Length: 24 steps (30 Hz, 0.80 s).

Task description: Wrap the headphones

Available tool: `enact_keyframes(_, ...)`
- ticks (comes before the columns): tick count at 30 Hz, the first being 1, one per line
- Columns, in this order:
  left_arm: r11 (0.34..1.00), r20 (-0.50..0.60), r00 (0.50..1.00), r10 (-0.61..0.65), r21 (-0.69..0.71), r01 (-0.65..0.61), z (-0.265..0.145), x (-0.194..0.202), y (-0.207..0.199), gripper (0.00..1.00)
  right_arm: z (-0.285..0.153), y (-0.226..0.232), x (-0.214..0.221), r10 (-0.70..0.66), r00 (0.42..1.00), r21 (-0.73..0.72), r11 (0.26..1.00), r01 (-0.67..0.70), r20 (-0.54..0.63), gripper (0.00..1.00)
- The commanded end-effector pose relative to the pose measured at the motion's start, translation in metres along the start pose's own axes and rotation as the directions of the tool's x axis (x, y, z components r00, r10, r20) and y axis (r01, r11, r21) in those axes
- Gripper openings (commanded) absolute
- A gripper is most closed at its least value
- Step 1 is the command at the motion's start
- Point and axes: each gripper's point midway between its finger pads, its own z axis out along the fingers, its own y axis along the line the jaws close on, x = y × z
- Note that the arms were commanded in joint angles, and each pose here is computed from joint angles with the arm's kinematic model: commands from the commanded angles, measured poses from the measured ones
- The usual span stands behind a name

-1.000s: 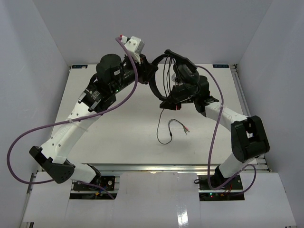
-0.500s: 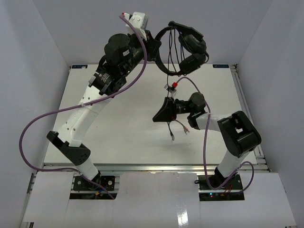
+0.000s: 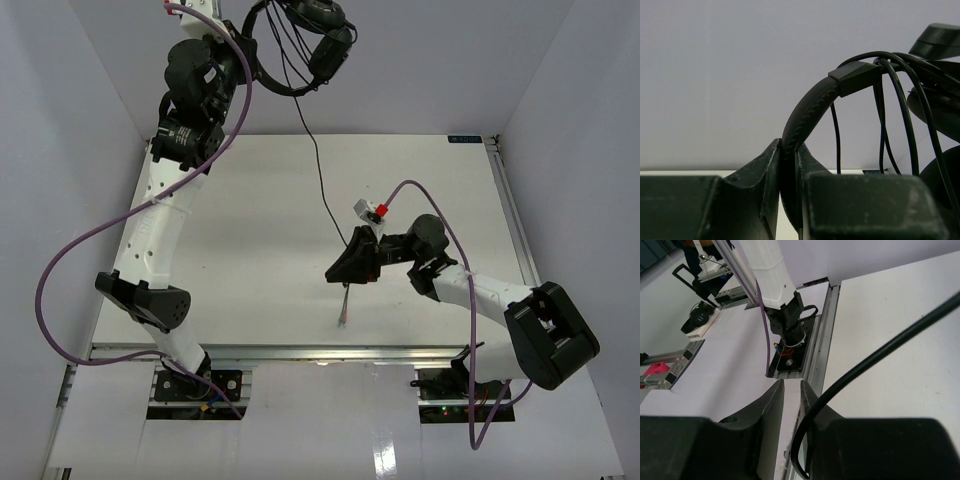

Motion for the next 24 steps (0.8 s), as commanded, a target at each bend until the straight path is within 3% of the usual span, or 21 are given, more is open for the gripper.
enact_keyframes(1,0.998,0.066,0.997,-0.048,-0.027,0.05,-0.004,-0.021,0.015,0.0,-0.001,-0.008,0.018,0.003,0.999,0.032,0.999,-0.002,-0.048,0.19)
enact_keyframes(7,0.991,0.02,0.999,0.03,-0.128,-0.027,0.004,-0.001,0.053,0.0,-0.001,-0.022,0.011,-0.049,0.99,0.089,0.994,0.061,-0.135,0.09)
enact_keyframes(14,0.975,-0.083,0.995,0.058,-0.209,-0.074,-0.003,0.048,0.106,0.0,-0.018,-0.037,0.002,-0.175,0.944,0.22,0.945,0.24,-0.278,0.08)
enact_keyframes(24,0.984,-0.099,0.995,0.022,-0.172,-0.039,-0.019,0.051,0.107,0.0,-0.038,-0.06,0.013,-0.163,0.911,0.343,0.889,0.302,-0.379,0.08)
